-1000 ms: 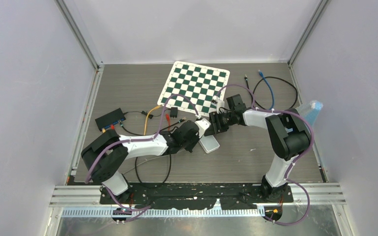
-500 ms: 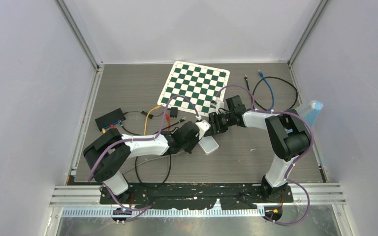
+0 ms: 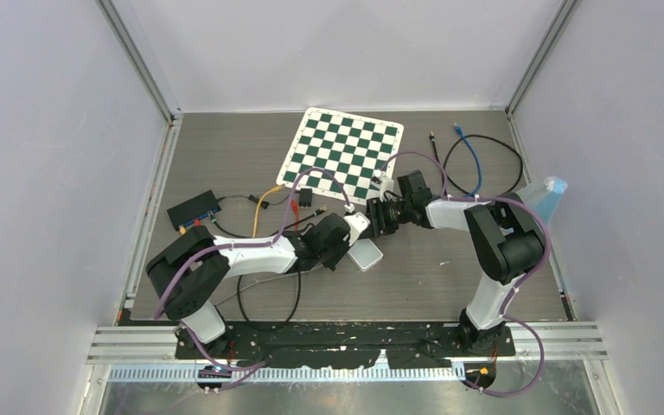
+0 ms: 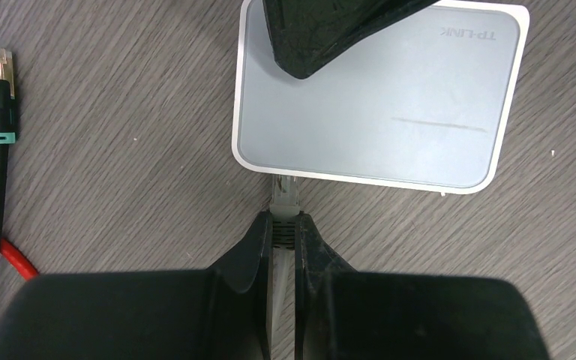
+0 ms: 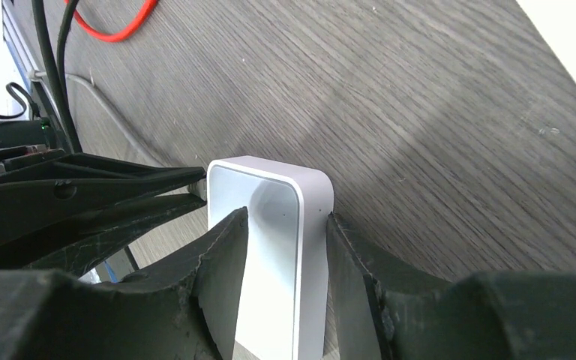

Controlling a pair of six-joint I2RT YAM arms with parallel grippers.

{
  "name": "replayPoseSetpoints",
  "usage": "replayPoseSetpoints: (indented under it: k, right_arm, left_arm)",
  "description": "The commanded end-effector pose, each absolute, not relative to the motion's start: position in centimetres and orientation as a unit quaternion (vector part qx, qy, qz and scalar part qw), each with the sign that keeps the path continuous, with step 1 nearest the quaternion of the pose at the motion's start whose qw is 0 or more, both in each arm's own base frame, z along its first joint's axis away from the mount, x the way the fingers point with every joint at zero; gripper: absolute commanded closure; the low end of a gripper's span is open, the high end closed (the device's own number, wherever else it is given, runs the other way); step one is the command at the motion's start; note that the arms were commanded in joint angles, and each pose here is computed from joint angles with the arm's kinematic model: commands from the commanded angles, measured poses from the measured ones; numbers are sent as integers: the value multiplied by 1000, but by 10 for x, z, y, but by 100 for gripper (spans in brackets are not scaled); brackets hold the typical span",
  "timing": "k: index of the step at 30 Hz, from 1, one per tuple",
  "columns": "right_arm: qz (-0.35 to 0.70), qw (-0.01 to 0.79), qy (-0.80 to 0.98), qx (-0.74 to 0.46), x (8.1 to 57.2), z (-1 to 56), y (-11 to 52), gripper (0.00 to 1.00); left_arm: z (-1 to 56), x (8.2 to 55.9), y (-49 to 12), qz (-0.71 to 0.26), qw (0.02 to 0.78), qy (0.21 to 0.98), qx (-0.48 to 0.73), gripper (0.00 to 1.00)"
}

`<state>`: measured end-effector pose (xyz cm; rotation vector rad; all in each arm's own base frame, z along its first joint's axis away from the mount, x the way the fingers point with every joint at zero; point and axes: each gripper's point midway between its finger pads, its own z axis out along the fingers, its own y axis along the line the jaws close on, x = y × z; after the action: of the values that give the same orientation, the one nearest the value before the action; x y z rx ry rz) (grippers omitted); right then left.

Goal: Insert the plug into the switch port
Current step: Insert the connector into the switch port.

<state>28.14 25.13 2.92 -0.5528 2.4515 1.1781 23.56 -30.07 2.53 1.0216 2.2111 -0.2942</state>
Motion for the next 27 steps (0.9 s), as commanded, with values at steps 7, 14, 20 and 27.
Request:
replayPoseSetpoints:
  k: [7,14,20,27]
  right_arm:
    - [452,47,878,-152,194,-10,263,52]
    - [442,16,886,-142,175,-23,252,52]
    - [416,23,899,-139,172,-21,243,53]
    - [421,34,900,-104,160,-24,244,54]
  left_arm:
    - [87,291,-367,-176,487,778,355,100]
    - [114,303,-378,-181,542,730,375,100]
    - [132,306,-384,-207,532,735,366,100]
    - [140,304,-399,-247,523,742,338,100]
